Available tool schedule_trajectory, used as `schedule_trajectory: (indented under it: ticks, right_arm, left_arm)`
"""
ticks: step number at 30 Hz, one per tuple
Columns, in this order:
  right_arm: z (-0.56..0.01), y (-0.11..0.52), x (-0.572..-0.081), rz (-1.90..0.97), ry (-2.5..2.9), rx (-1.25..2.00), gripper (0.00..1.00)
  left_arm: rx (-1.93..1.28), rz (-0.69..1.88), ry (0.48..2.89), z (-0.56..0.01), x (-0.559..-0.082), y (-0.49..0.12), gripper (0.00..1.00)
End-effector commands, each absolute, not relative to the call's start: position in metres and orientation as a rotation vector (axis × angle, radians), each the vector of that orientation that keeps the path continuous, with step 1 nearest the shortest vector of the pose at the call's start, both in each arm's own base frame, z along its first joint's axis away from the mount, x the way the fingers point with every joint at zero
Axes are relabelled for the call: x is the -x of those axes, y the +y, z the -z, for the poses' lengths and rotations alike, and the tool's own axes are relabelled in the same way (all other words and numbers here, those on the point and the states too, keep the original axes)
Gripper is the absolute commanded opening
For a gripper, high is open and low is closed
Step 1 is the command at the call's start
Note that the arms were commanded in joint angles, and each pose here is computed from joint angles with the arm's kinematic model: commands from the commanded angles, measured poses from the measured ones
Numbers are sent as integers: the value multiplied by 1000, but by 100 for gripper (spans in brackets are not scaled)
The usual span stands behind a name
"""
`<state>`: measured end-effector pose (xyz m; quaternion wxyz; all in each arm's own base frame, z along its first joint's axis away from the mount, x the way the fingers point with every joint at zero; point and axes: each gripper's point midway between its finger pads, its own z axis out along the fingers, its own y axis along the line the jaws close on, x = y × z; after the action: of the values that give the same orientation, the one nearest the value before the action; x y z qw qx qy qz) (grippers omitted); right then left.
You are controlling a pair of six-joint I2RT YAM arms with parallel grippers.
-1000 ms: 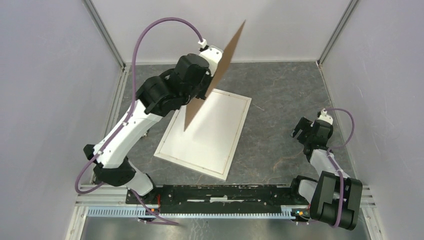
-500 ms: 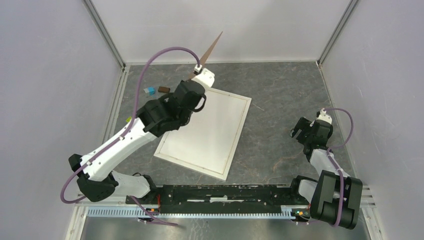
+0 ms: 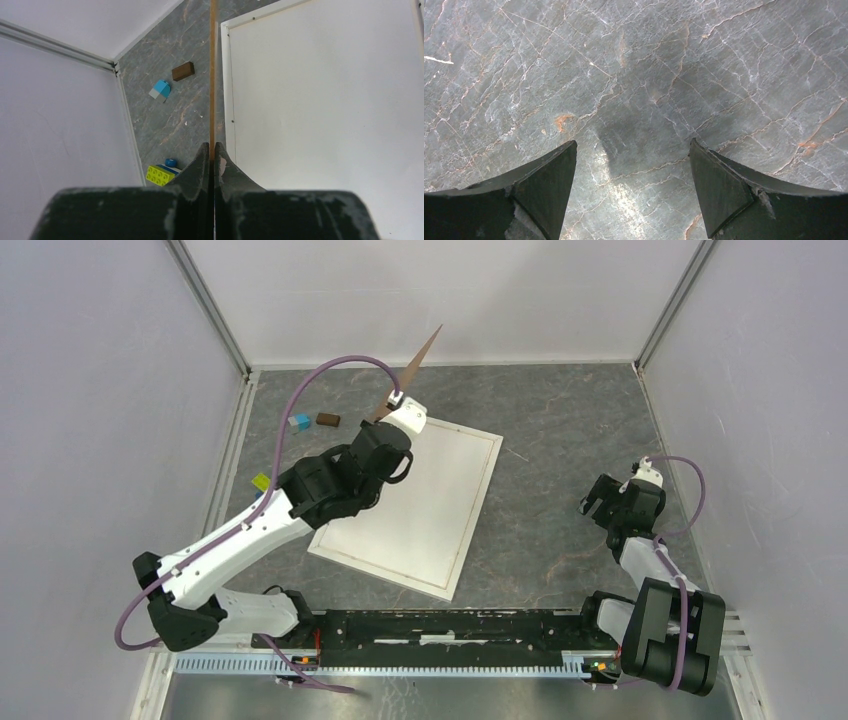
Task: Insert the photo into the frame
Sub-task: Turn over the photo frame item on the photo frame.
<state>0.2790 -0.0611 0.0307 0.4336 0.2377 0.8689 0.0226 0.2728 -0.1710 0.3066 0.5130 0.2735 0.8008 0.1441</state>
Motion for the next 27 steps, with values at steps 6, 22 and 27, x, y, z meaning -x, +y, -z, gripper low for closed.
schedule_trajectory:
  ticks: [6, 22, 27]
  right_arm:
    - [-32, -59, -282, -76, 2143, -580, 88]
    - [-30, -56, -281, -86, 2148, -578, 88]
    - [-30, -57, -281, -86, 2147, -578, 88]
  left_arm:
    - [-474, -255, 1921, -328, -260, -160, 2]
    - [-478, -253, 1970, -309, -252, -156, 2]
    - [-476, -274, 1971, -305, -251, -152, 2]
